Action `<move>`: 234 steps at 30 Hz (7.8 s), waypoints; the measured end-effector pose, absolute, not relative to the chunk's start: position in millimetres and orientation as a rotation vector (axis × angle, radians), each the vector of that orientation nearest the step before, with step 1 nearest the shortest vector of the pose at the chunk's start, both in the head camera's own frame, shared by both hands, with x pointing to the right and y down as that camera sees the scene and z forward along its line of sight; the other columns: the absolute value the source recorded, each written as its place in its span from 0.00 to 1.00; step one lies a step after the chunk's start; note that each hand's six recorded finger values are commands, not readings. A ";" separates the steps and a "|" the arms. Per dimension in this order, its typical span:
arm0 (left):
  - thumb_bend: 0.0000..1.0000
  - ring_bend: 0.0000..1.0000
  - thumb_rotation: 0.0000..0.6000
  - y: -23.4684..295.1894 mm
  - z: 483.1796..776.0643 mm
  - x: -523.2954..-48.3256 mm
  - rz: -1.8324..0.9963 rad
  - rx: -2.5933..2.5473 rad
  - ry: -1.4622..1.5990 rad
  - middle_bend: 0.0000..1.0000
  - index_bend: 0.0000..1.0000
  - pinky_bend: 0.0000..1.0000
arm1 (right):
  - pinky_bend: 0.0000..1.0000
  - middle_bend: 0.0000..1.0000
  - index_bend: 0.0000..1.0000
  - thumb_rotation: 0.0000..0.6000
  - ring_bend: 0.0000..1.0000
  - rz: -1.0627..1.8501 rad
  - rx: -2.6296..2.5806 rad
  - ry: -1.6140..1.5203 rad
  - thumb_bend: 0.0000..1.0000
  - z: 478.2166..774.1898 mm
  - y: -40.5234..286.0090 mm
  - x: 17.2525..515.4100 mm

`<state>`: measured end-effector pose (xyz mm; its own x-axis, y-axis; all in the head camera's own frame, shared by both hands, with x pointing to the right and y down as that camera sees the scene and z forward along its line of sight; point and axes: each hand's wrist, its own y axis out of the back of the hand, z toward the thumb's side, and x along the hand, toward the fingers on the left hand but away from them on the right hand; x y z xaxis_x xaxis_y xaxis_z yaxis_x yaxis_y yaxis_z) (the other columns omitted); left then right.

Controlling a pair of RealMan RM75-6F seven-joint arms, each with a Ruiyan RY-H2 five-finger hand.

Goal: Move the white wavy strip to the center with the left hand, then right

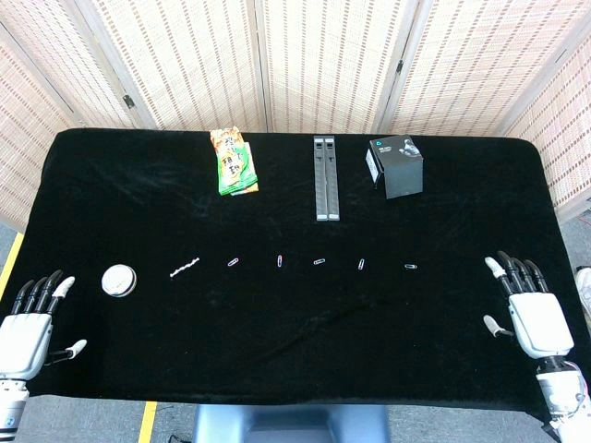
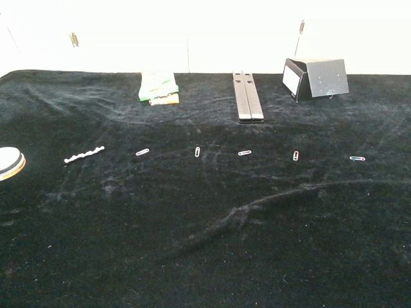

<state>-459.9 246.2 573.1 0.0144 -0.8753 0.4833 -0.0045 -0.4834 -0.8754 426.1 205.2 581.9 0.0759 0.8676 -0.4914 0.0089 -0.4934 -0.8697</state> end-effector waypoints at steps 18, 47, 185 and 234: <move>0.18 0.51 1.00 236.9 585.6 -419.1 -1.463 -1.669 0.870 0.45 0.08 0.59 | 0.00 0.00 0.00 1.00 0.00 1.404 -1.680 -0.882 0.27 567.0 213.8 415.2; 0.37 1.00 1.00 133.0 732.5 -271.9 -1.578 -1.918 0.947 1.00 0.50 1.00 | 0.00 0.00 0.00 1.00 0.00 1.367 -1.640 -1.019 0.27 544.7 211.1 440.4; 0.58 1.00 1.00 88.1 786.4 -61.4 -1.216 -2.175 0.739 1.00 0.82 1.00 | 0.00 0.00 0.00 1.00 0.00 1.619 -1.544 -1.193 0.27 536.6 236.4 521.6; 0.47 1.00 1.00 207.8 715.4 11.9 -1.009 -2.078 0.670 1.00 0.39 1.00 | 0.00 0.00 0.00 1.00 0.00 1.479 -1.680 -1.228 0.27 508.7 247.6 519.2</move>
<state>11.9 207.8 715.4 0.5584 -0.7007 0.4440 -0.1373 -0.6060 -0.7836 519.2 247.6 508.7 -0.0384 0.9013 -0.4314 0.2580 -0.4082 -0.8757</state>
